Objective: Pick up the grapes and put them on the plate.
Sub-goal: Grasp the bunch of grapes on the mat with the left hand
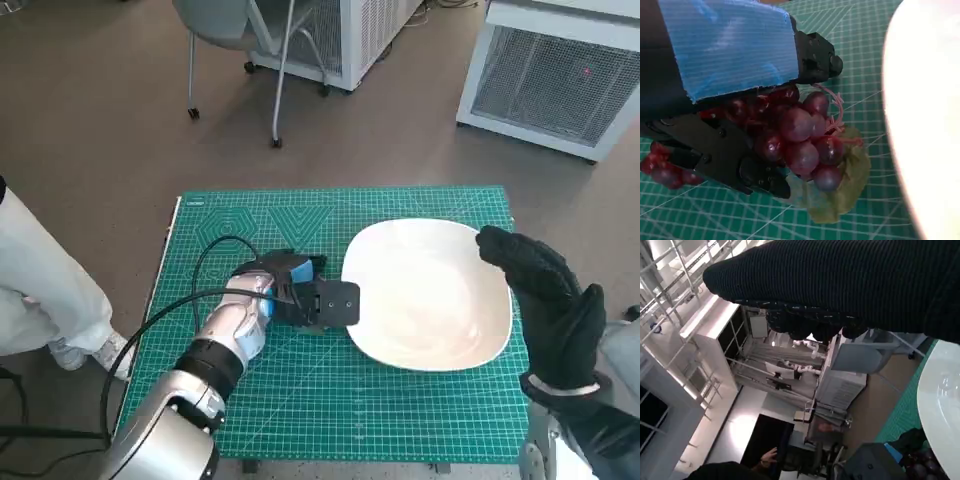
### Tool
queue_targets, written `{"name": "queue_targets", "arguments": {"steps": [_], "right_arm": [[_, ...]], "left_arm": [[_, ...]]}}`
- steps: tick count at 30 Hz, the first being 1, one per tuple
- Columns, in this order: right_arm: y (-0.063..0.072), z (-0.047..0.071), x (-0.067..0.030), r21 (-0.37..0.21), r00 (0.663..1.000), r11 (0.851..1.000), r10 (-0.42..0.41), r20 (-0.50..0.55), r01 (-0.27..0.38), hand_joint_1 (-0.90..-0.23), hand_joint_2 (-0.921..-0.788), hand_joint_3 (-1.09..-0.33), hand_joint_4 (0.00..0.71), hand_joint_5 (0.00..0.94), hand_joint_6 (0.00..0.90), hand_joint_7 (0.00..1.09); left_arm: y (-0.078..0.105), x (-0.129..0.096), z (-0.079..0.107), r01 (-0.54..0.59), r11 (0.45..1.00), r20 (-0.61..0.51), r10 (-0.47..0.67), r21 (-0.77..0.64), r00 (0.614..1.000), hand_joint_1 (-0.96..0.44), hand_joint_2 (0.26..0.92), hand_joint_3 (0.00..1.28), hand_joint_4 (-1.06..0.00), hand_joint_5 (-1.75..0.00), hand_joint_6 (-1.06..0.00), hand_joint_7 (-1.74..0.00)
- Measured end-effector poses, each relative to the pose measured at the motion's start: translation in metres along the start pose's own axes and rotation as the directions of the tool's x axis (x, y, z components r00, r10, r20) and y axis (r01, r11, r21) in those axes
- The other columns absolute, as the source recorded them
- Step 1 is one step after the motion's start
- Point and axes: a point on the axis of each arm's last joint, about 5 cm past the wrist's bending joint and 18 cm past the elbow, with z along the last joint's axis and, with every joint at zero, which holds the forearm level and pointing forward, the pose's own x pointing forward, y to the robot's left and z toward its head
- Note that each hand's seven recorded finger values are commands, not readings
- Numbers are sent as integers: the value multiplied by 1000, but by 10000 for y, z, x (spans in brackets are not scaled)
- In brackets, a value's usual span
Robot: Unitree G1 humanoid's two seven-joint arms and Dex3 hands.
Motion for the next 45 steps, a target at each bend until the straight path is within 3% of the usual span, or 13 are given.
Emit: {"name": "queue_targets", "arguments": {"steps": [14,16,18,20,22,23,26,27,29,35,41,45], "right_arm": [[3,-1,-1,1,1000,1000,0,0,0,-472,-921,-563,495,2,123,679],[3,-2,-1,1,1000,1000,0,-1,0,-473,-921,-562,497,3,124,679],[2,-4,-2,1,1000,1000,-1,-2,1,-475,-921,-561,498,4,124,679],[2,-7,-4,2,1000,1000,-1,-4,1,-476,-921,-561,499,4,124,679],[2,-8,-5,2,1000,1000,-1,-4,1,-477,-921,-560,499,4,124,679],[2,-9,-5,2,1000,1000,-1,-5,1,-477,-921,-560,499,4,124,679],[2,-9,-5,2,1000,1000,-1,-5,1,-478,-921,-560,499,4,124,679],[2,-9,-5,2,1000,1000,-1,-5,1,-478,-921,-560,499,4,124,679],[2,-9,-5,2,1000,1000,-2,-5,2,-477,-921,-561,499,4,124,679],[1,-11,-5,3,1000,1000,-2,-6,2,-477,-921,-561,499,4,123,680],[0,-12,-4,4,1000,1000,-2,-7,2,-476,-921,-562,498,3,123,680],[-1,-12,-4,4,1000,1000,-2,-8,2,-476,-921,-562,499,4,123,680]], "left_arm": [[-11,5,-23,10,1000,-24,-9,18,1000,-145,785,13,-83,-13,-239,-8],[-7,5,-23,8,1000,-28,-8,20,1000,-94,804,20,-125,-24,-271,-19],[-3,5,-23,4,1000,-32,-3,22,999,-31,834,33,-244,-61,-339,-37],[-3,5,-22,-5,1000,-34,6,27,999,84,870,78,-388,-398,-444,-59],[-6,6,-19,-23,999,-35,25,39,999,218,871,200,-446,-907,-560,-94],[-8,6,-17,-39,998,-36,41,50,999,231,867,262,-445,-1096,-580,-228],[-18,8,-9,-100,990,-35,104,99,994,115,869,351,-403,-1397,-516,-890],[-23,9,-7,-121,986,-34,126,117,991,82,864,369,-387,-1460,-509,-1005],[-37,11,-4,-160,976,-28,166,150,986,43,828,438,-349,-1596,-543,-1076],[-76,16,-9,-214,960,-3,218,182,976,6,753,584,-296,-1730,-565,-1198],[-80,17,-12,-215,961,5,217,172,976,4,824,462,-311,-1727,-544,-1162],[-77,16,-19,-201,967,3,203,159,979,3,719,674,-290,-1741,-504,-1340]]}}
